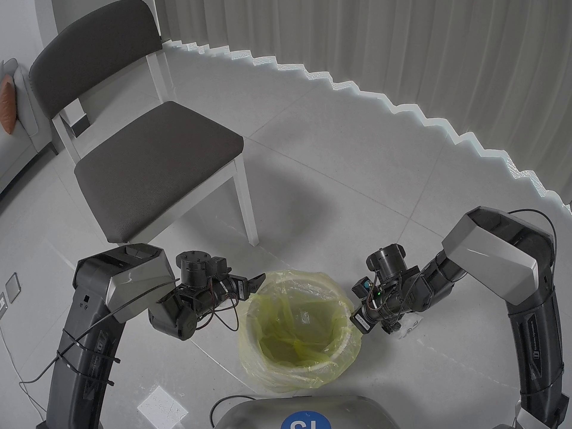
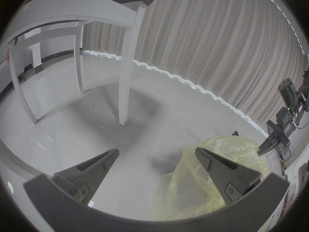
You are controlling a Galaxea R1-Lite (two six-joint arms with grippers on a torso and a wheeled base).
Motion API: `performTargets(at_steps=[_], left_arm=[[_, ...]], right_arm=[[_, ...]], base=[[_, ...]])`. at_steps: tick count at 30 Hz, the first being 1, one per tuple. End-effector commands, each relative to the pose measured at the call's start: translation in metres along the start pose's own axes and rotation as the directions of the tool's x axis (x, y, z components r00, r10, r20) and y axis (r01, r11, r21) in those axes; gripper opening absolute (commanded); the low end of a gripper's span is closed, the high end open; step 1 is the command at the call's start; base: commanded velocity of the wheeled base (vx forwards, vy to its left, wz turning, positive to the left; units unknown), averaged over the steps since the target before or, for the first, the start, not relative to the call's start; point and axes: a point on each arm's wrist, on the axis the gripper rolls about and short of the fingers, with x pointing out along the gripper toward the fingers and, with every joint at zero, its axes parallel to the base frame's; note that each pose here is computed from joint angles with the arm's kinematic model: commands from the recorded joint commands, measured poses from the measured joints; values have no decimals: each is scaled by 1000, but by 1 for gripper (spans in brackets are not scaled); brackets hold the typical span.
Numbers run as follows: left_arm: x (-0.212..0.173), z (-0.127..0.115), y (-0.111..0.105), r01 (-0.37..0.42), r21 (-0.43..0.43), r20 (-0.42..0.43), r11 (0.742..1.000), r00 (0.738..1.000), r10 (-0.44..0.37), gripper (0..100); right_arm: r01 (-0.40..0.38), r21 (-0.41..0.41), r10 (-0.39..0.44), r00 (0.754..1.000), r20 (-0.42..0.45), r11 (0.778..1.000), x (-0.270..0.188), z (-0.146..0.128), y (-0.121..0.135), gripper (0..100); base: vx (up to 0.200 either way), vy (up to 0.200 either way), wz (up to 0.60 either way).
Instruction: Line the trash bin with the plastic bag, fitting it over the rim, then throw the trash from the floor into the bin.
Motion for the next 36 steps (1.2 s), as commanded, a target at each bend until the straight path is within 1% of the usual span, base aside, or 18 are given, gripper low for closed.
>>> performTargets(at_steps=[1, 2, 6, 10, 16, 28, 32, 35, 36], left_arm=[[0, 1, -1, 4, 2, 8, 1000, 1000, -4, 100], [0, 1, -1, 2, 2, 8, 1000, 1000, -2, 100], [-2, 2, -1, 4, 1, 9, 1000, 1000, -4, 100], [-2, 3, -1, 3, 0, 11, 1000, 1000, -3, 100], [-3, 5, 0, 2, 0, 17, 1000, 1000, -2, 100], [-7, 22, -4, 7, 2, 53, 1000, 999, -7, 100], [-11, 34, -10, 18, 7, 69, 1000, 997, -18, 100], [-11, 35, -16, 29, 11, 67, 1000, 997, -30, 100], [-11, 35, -20, 39, 15, 65, 999, 997, -40, 100]], right_arm=[[1, -1, -1, 1000, -2, 1000, 4, -1, 0, 0], [1, -1, -1, 1000, -2, 1000, 4, -1, 0, 100], [3, 1, -3, 1000, -3, 1000, 3, -1, -1, 100], [46, 12, -46, 999, 9, 999, 1, 1, -4, 100], [58, 20, -58, 998, 18, 998, -8, 2, -8, 100], [87, 39, -89, 995, 45, 995, -32, 5, -20, 100], [91, 43, -93, 994, 53, 995, -37, 7, -20, 100], [91, 40, -93, 994, 55, 995, -37, 7, -20, 100], [91, 40, -93, 994, 56, 995, -37, 8, -20, 100]], base=[[0, 0, 0], [0, 0, 0], [0, 0, 0], [0, 0, 0], [0, 0, 0], [0, 0, 0], [0, 0, 0], [0, 0, 0], [0, 0, 0]])
